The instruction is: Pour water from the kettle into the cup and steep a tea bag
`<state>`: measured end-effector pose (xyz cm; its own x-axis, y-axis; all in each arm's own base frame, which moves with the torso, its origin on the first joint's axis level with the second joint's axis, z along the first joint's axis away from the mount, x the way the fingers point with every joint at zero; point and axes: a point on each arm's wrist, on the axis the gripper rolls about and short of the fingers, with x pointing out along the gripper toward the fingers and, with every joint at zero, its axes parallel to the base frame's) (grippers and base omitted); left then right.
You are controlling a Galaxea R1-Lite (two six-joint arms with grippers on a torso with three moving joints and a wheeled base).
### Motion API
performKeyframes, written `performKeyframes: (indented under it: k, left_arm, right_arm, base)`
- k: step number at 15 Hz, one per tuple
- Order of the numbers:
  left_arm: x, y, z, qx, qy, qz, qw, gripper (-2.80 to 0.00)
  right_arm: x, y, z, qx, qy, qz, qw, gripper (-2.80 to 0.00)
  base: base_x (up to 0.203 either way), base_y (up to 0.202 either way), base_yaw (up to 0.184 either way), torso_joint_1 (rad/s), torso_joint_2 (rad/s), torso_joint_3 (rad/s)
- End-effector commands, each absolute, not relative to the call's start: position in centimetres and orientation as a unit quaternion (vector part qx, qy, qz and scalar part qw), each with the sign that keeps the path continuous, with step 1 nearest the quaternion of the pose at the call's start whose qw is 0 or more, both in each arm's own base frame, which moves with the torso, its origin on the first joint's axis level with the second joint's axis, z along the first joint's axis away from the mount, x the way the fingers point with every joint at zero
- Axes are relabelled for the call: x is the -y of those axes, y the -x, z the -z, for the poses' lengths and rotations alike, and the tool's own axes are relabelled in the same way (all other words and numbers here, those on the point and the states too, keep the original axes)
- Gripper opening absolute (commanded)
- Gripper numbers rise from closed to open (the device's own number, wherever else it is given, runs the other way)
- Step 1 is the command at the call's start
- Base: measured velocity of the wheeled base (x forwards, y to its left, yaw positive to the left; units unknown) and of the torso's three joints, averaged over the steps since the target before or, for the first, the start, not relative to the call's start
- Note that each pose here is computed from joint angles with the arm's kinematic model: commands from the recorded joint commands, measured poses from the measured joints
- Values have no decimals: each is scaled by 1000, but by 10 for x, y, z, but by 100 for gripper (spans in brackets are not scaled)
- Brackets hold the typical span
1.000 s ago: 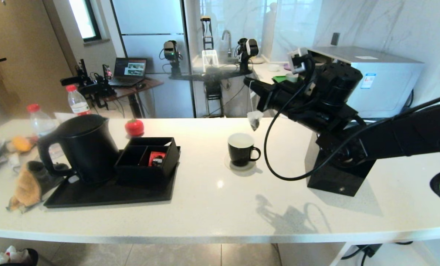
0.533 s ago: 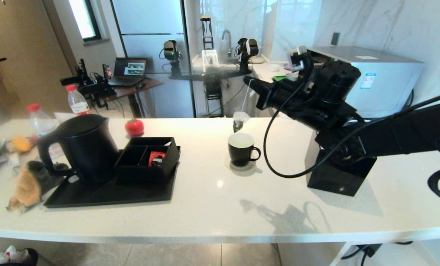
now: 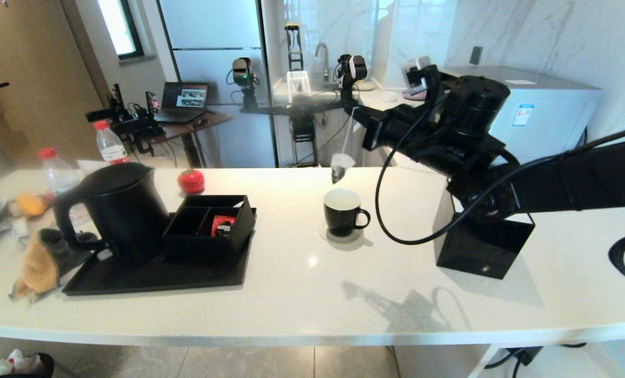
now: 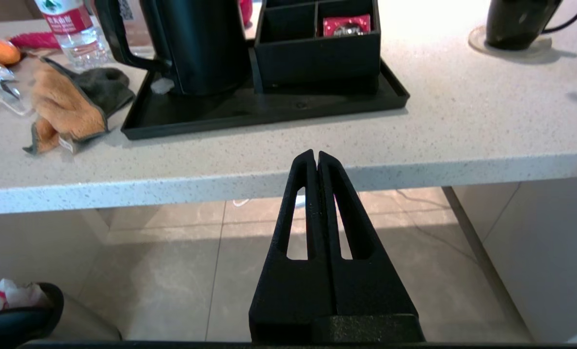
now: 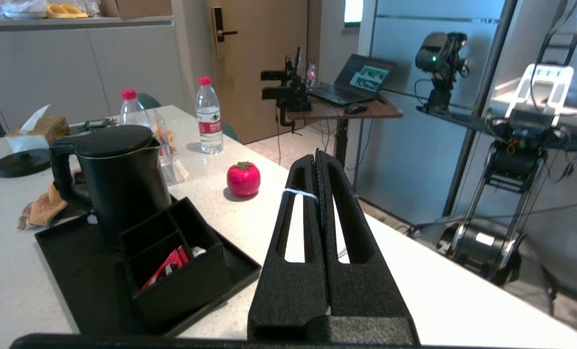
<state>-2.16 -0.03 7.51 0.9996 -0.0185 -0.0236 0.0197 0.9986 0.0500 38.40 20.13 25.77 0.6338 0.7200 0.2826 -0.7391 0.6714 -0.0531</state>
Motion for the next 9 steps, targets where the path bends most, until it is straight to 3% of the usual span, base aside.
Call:
performKeyframes:
  k: [1,9]
  left_arm:
    - [0,23,-75,-4,-25,9,1000,-280]
    - [0,23,-75,-4,-25,9,1000,-280]
  right_arm:
    - [-201,-385,-268,151,-32,-403,902,-280]
    - [-200,-401,-255,143,-29,-394,908,-280]
  base:
    - [0,0,0,0,0,0]
    - [0,0,0,0,0,0]
